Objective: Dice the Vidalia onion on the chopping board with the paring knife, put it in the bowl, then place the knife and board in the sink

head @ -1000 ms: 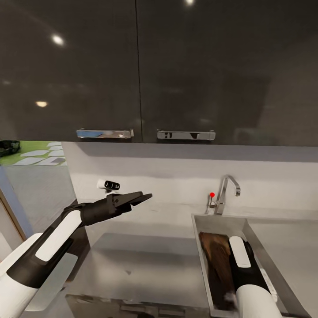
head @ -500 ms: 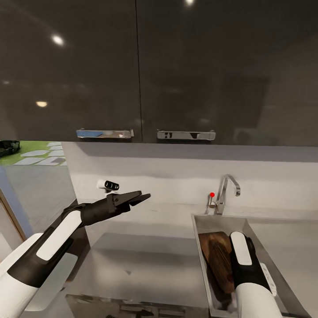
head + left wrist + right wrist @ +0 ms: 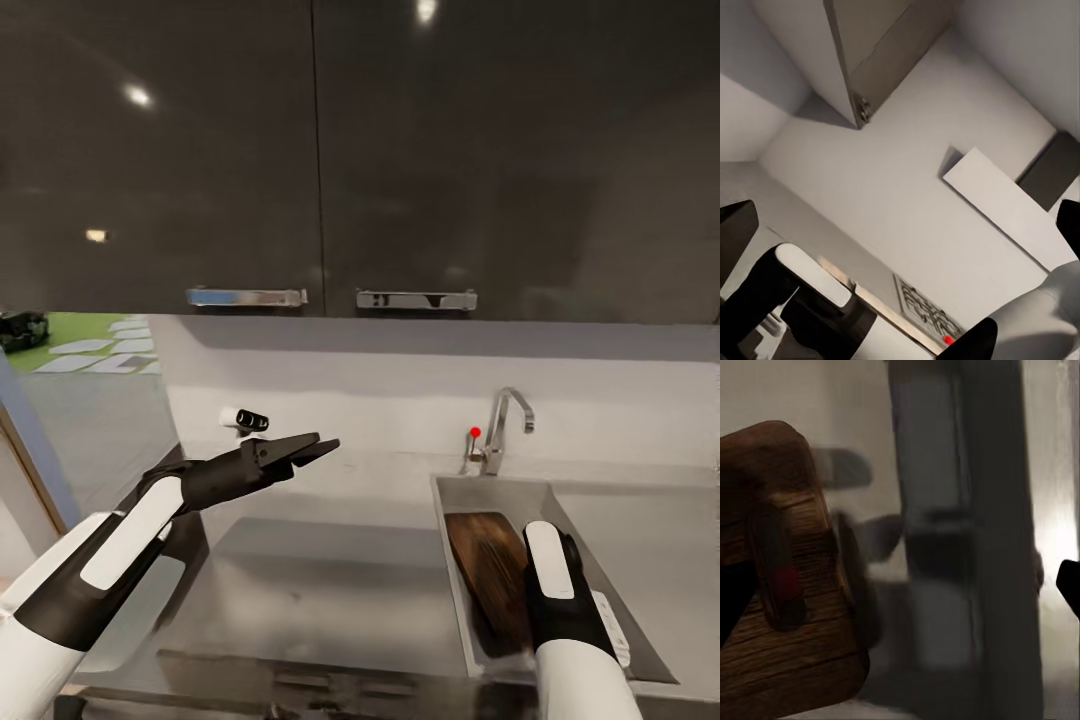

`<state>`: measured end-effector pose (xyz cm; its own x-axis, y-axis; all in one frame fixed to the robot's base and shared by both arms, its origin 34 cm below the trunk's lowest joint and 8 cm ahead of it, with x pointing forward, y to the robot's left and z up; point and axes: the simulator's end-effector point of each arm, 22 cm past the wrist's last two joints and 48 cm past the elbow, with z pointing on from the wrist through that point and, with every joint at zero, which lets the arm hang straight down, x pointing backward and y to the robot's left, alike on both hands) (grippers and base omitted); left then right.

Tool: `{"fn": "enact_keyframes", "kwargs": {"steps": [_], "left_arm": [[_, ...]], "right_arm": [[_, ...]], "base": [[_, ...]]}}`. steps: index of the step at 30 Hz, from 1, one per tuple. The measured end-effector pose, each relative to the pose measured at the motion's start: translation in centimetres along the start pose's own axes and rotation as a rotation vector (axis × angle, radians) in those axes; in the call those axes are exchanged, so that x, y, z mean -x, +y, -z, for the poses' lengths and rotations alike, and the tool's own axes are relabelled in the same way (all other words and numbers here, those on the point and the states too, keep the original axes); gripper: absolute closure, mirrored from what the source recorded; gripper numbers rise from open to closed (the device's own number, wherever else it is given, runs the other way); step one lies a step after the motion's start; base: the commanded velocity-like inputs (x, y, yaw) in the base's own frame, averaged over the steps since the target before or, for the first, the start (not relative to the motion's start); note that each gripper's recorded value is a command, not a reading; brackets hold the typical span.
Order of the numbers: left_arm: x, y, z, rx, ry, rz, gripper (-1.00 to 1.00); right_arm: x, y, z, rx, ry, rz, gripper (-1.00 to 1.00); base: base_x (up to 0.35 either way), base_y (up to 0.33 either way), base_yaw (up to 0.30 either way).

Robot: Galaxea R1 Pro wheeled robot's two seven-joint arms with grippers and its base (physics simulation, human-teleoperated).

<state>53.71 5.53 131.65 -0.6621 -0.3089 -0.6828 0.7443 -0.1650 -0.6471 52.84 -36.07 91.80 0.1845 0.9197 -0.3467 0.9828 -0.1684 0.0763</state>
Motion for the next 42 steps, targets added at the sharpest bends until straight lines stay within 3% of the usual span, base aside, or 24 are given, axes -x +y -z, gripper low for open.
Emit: {"fn": "enact_keyframes", "kwargs": {"steps": [3,11,16,25,38,42], "left_arm": [[0.0,-0.1,0.0,0.000,0.000,0.000,-1.00],[0.1,0.0,0.2,0.003,0.000,-0.002,-1.00],[0.1,0.0,0.2,0.004,0.000,-0.002,-1.00],[0.2,-0.3,0.2,-0.006,-0.007,0.006,-1.00],[0.3,-0.1,0.2,-0.005,-0.010,0.006,-1.00],[0.3,-0.2,0.2,-0.007,-0.011,0.006,-1.00]], "right_arm": [[0.1,0.1,0.1,0.004,-0.004,0.005,-1.00],[-0.6,1.5,2.3,0.047,-0.059,0.099,-1.00],[-0.1,2.7,3.9,0.095,-0.078,0.097,-1.00],[3.2,4.9,9.9,0.230,-0.105,0.085,-1.00],[2.9,7.5,15.3,0.394,-0.129,0.226,-1.00],[2.8,7.7,16.1,0.420,-0.120,0.235,-1.00]], "base": [[-0.126,0.000,0.000],[-0.013,0.000,0.000],[0.000,0.000,0.000],[0.000,0.000,0.000],[-0.029,0.000,0.000],[-0.295,0.000,0.000]]}}
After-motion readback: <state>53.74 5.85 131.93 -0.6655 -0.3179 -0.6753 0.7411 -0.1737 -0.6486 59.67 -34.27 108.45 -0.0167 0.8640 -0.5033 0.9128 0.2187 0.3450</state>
